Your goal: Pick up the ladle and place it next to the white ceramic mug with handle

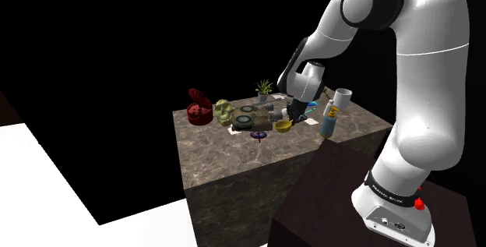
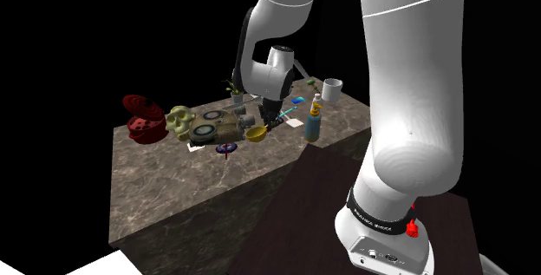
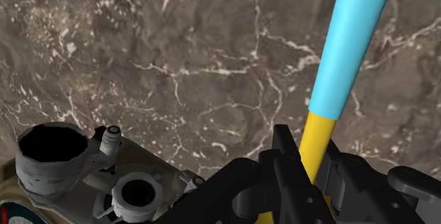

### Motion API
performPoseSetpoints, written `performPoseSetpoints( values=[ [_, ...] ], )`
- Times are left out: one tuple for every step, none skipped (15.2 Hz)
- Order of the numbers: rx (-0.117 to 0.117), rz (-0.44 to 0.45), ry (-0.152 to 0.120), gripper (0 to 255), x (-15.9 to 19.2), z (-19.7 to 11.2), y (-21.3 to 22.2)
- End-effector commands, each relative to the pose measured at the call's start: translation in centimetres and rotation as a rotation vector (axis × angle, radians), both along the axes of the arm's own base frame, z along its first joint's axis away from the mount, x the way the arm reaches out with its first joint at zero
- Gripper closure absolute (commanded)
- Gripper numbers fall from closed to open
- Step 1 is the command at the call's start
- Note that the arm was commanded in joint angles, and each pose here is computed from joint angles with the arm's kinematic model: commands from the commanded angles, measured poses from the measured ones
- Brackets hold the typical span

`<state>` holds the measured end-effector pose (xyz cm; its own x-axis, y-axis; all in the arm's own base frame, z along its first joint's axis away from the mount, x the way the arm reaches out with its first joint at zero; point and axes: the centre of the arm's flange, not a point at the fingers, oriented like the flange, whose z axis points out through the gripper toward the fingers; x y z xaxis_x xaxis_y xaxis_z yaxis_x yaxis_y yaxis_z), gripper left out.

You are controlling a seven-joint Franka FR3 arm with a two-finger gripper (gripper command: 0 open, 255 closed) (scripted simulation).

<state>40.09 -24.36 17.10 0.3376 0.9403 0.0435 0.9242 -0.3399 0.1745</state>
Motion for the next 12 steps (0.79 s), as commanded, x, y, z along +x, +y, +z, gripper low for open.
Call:
performPoseSetpoints(
  values=[
    [0.000, 0.000, -0.001, 255, -0.1, 1.2, 0.1],
    [0.000, 0.000, -0.001, 255, -0.1, 1.7, 0.1],
    [0.000, 0.000, -0.001, 255, -0.1, 2.2, 0.1],
    [0.000, 0.000, -0.001, 255, -0.1, 2.7, 0.1],
    [0.000, 0.000, -0.001, 255, -0.1, 3.3, 0.1],
    [0.000, 0.000, -0.001, 255, -0.1, 3.8, 0.1],
    [0.000, 0.000, -0.001, 255, -0.1, 4.3, 0.1],
    [0.000, 0.000, -0.001, 255, -0.1, 4.9, 0.1],
    [0.000, 0.000, -0.001, 255, -0.1, 5.4, 0.1],
    [0.000, 0.000, -0.001, 255, -0.1, 5.9, 0.1],
    [0.000, 0.000, -0.001, 255, -0.1, 6.4, 0.1],
    [0.000, 0.000, -0.001, 255, -0.1, 7.0, 0.1]
  ],
)
